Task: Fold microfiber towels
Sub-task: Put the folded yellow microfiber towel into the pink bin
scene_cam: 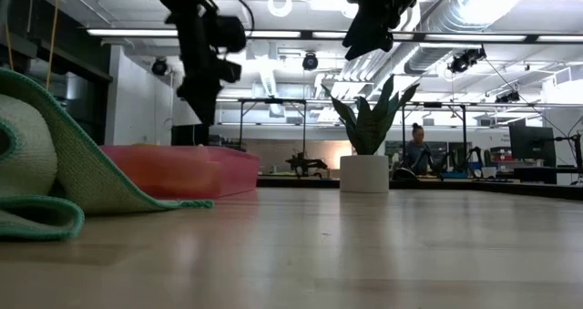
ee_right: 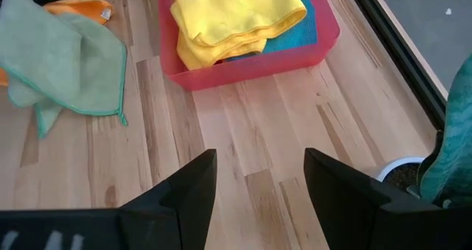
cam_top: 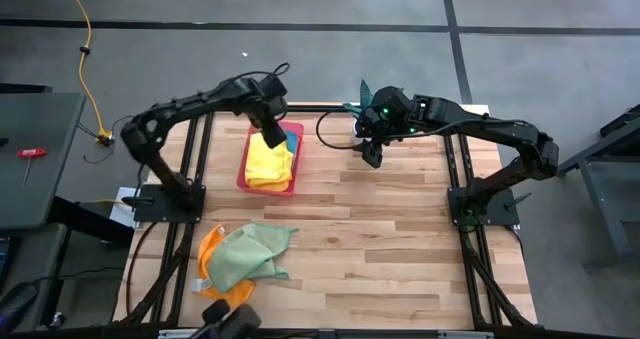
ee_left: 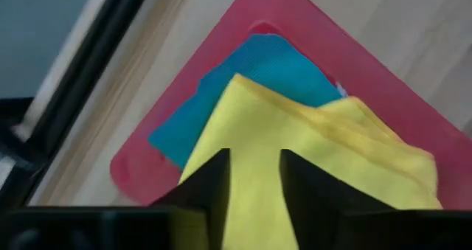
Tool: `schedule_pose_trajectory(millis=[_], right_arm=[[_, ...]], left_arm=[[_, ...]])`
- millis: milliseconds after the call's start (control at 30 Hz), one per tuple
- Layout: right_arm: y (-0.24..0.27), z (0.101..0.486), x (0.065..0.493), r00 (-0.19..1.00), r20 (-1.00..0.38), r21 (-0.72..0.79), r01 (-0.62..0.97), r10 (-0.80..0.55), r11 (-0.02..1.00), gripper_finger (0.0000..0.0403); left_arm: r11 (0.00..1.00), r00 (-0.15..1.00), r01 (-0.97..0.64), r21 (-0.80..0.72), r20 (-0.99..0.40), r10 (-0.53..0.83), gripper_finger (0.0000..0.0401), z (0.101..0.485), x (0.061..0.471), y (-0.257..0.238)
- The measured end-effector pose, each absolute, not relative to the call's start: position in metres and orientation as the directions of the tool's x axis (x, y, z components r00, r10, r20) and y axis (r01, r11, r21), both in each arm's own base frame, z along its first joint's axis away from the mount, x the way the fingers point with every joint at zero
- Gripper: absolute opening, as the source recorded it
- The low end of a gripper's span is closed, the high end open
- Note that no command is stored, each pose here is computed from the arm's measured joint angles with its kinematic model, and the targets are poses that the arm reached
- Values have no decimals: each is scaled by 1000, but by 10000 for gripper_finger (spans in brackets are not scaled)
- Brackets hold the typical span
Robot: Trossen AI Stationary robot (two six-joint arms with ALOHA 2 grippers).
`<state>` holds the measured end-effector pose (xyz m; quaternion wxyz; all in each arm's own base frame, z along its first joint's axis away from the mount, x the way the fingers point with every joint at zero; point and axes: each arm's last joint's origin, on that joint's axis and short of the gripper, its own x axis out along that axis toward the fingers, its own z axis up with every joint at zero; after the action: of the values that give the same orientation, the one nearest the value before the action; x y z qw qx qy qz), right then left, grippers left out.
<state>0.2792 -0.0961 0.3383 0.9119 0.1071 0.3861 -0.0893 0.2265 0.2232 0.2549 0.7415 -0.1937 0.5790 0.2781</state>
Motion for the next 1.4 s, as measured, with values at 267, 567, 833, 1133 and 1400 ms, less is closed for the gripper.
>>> schedule_pose_trajectory(millis=[267, 567, 833, 1133, 1400], right_arm=[[-96, 338, 279, 686, -723, 149, 268, -80, 952, 197], [-97, 338, 279, 678, -726, 128, 292, -111, 948, 197], [-98, 339, 279, 678, -723, 129, 320, -132, 939, 197], [-99, 340, 280, 683, -715, 115, 327, -151, 938, 197], [-99, 340, 280, 682, -715, 112, 329, -154, 938, 197]], left_arm=[[816, 101, -578, 13, -991, 88, 202, 222, 234, 246], [815, 84, -580, 11, -994, 74, 116, 233, 224, 235], [774, -18, -631, 46, -999, 45, 5, 203, 209, 228], [761, -87, -634, 139, -990, 109, 0, 176, 198, 222], [754, -6, -638, 156, -980, 198, 0, 178, 209, 228]])
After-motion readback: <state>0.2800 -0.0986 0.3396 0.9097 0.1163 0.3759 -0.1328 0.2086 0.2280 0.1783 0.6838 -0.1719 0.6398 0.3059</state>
